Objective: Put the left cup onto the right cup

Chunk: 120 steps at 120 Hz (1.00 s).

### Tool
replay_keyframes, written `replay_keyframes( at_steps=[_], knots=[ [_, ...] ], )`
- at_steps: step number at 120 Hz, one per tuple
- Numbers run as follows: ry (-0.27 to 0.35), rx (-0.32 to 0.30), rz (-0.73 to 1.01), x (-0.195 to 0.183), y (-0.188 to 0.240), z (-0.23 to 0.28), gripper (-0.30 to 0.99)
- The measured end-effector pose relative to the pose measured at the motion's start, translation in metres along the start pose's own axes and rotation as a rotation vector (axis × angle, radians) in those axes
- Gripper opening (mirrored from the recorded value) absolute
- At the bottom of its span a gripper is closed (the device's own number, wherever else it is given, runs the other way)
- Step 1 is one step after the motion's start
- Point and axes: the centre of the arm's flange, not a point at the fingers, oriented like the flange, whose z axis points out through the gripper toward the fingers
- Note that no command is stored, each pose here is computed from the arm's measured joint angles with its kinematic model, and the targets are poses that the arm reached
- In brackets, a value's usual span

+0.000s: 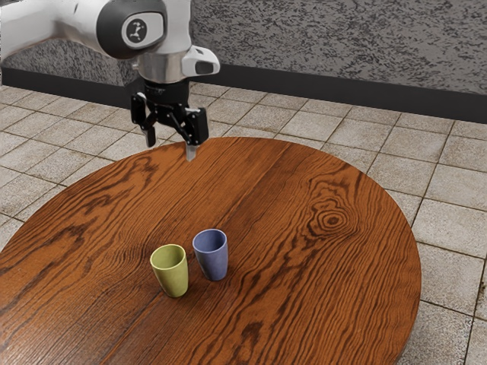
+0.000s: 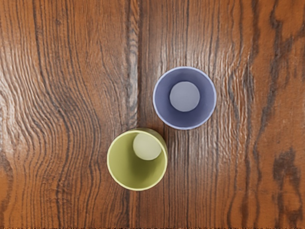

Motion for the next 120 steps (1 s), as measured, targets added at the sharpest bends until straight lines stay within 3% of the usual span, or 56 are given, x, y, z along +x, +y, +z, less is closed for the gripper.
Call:
replay_keyframes(
  at_steps=[69,120],
  knots=[
    [-0.069,-0.033,0.005,-0.015,0.010,0.065,0.67],
    [-0.067,-0.030,0.045,-0.041,0.034,0.097,0.59]
  ],
)
